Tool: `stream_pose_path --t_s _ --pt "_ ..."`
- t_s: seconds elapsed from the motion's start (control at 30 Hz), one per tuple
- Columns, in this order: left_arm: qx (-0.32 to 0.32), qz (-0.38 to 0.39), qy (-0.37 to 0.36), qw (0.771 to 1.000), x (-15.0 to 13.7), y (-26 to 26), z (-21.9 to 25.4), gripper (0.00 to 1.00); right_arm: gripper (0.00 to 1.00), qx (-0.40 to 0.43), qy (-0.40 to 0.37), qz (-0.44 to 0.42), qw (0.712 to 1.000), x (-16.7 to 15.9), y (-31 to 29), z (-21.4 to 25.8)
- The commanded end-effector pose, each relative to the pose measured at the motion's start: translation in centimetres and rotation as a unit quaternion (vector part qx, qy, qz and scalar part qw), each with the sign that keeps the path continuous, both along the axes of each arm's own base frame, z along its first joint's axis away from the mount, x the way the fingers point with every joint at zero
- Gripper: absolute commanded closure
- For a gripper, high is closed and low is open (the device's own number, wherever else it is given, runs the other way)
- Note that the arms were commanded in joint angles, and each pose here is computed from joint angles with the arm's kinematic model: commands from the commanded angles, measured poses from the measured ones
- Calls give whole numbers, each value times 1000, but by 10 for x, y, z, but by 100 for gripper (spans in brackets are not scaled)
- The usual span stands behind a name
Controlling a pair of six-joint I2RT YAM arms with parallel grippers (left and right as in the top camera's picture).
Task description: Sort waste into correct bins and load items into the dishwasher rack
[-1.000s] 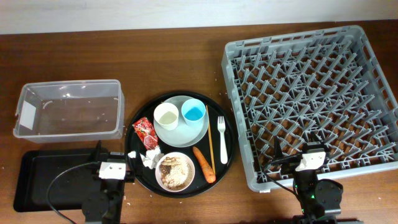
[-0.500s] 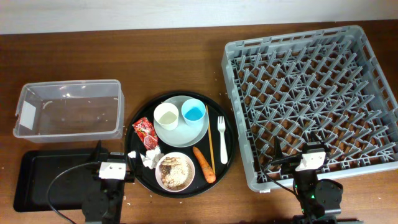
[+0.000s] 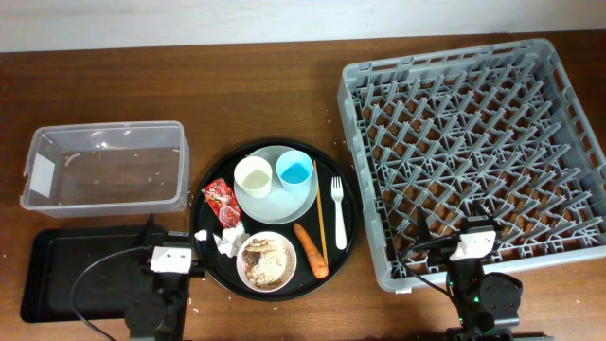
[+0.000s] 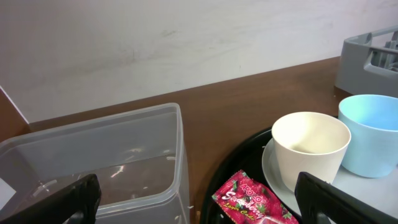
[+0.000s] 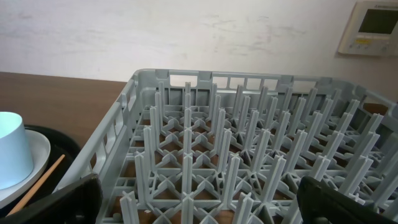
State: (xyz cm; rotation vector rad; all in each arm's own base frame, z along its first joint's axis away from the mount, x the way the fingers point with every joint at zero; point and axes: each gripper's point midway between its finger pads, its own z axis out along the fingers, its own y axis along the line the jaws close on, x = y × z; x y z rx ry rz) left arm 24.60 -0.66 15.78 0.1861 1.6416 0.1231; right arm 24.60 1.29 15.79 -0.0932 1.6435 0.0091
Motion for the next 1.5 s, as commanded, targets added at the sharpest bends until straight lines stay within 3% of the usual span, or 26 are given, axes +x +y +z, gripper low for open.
stream_pose_path --t_s 0.0,1.33,1.47 --pt "9 7 1 1000 0 3 -2 1 1 3 2 -2 1000 0 0 -2" --pt "9 12 1 1000 0 5 -2 1 1 3 2 -2 1000 0 0 -2" --pt "2 -72 -10 997 -2 -24 3 1 1 3 2 -2 1000 0 0 -2"
